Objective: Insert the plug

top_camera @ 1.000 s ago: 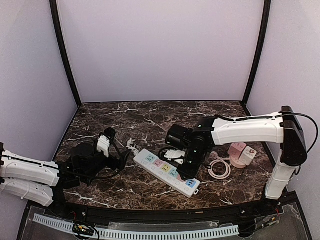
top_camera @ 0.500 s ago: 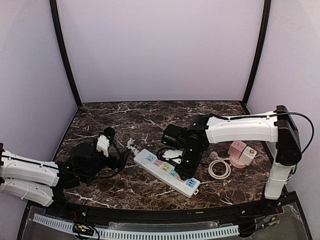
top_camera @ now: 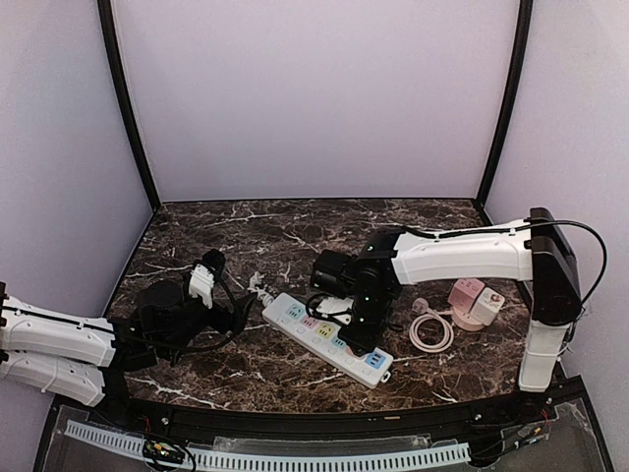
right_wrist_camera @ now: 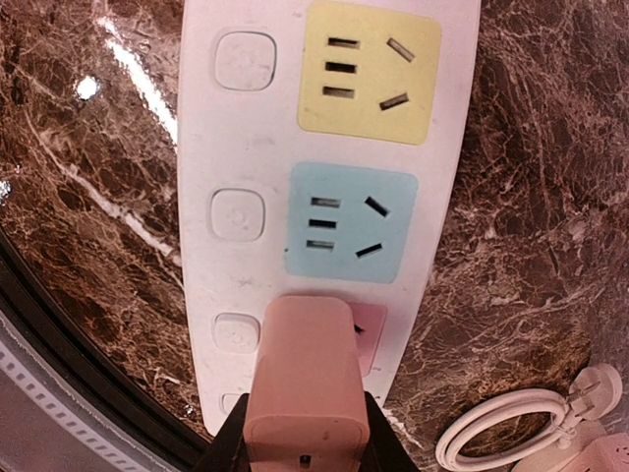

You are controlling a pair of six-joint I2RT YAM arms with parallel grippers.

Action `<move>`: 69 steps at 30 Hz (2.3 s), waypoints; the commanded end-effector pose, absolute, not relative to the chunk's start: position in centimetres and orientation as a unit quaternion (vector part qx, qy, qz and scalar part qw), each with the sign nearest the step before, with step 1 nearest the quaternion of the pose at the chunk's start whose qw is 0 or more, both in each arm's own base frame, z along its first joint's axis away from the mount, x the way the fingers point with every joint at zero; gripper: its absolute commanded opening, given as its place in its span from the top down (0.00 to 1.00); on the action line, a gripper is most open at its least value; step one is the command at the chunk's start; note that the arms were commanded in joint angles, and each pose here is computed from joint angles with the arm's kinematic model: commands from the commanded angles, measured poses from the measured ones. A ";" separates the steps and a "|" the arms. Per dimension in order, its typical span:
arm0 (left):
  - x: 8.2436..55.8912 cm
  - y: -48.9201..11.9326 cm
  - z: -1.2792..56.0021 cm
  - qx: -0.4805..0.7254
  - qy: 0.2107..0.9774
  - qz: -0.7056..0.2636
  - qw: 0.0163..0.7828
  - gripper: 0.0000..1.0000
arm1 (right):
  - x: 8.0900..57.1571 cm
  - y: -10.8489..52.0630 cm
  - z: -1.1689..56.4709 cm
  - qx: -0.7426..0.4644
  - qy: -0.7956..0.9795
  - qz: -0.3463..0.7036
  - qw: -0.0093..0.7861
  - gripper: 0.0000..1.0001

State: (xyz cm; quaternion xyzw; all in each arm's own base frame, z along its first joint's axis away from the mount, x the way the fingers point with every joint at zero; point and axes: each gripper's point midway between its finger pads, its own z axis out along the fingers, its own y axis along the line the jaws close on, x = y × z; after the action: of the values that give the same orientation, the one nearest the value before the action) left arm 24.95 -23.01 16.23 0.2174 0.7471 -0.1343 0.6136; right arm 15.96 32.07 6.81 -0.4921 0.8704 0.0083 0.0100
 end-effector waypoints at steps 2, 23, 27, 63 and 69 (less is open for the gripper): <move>24.7 -22.6 15.6 0.216 0.752 -0.135 0.608 0.01 | 16.2 31.8 5.0 -0.492 0.870 -0.018 0.004 1.00; 24.7 -22.3 15.7 0.213 0.751 -0.134 0.611 0.01 | 15.3 32.4 1.1 -0.500 0.865 -0.006 -0.023 1.00; 24.7 -22.3 15.7 0.214 0.751 -0.134 0.610 0.01 | 15.3 32.2 0.9 -0.499 0.866 -0.005 -0.022 1.00; 25.2 -21.3 15.1 0.173 0.765 -0.124 0.608 0.01 | 19.5 33.2 17.0 -0.386 0.884 0.089 0.249 0.01; 25.5 -18.1 13.5 0.093 0.793 -0.087 0.596 0.01 | 19.7 32.8 17.5 -0.360 0.883 0.112 0.280 0.01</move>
State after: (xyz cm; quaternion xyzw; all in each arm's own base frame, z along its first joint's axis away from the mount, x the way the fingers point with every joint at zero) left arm 25.36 -21.21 15.55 0.1559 0.7657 -0.1263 0.6112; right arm 19.14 32.55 16.97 -0.3892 0.8827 0.0954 0.2456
